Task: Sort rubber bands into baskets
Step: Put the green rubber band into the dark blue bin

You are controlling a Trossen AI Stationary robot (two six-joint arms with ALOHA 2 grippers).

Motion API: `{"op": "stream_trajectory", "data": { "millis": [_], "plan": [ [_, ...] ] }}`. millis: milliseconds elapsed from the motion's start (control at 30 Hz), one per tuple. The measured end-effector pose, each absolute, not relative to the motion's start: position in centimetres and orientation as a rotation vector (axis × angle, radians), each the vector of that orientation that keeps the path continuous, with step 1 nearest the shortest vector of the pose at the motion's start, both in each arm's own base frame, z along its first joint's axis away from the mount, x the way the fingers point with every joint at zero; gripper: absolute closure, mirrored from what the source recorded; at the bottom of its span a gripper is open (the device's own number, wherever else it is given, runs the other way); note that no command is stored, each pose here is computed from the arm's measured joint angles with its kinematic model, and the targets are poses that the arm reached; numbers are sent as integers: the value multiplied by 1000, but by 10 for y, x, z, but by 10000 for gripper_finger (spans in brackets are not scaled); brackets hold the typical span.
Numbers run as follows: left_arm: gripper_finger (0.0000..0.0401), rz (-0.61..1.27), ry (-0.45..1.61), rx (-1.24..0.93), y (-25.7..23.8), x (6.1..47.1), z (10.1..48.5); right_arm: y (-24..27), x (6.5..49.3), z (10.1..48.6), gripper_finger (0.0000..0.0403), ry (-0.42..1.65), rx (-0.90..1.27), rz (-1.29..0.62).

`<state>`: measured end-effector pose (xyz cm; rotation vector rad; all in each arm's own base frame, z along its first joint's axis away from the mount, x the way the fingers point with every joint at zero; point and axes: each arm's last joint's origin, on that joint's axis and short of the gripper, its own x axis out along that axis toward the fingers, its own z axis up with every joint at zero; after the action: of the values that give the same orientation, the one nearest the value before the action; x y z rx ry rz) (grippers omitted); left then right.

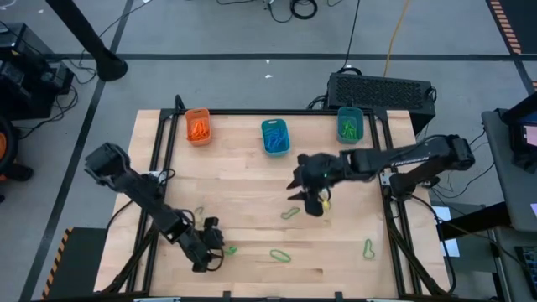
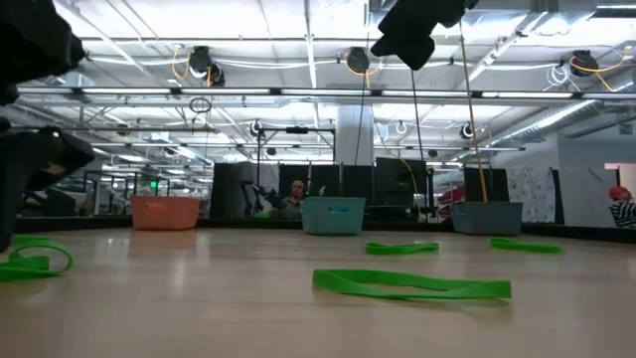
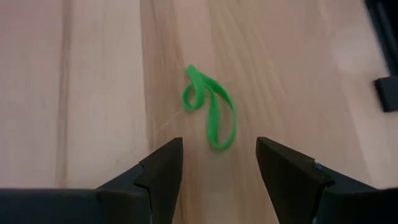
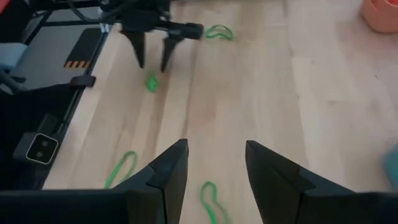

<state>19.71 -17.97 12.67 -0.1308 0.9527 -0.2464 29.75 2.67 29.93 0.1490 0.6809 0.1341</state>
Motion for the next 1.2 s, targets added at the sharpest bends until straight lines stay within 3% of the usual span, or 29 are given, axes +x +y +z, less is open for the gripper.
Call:
{"op": "stream_trajectory", "data": {
  "millis": [400,533,800,967,1200],
  "plan": [
    [197,-265,929,-128,-186,203,115,65,320,271,250,708,97,203],
    [238,-262,933,-123,-185,203,114,67,321,270,250,709,102,204],
    [386,-253,949,-111,-185,202,113,66,320,273,250,700,120,199],
    [395,-304,933,-112,-188,204,120,67,321,274,250,684,122,201],
    [397,-353,760,-77,-187,209,162,71,325,281,250,586,94,238]
  ]
}}
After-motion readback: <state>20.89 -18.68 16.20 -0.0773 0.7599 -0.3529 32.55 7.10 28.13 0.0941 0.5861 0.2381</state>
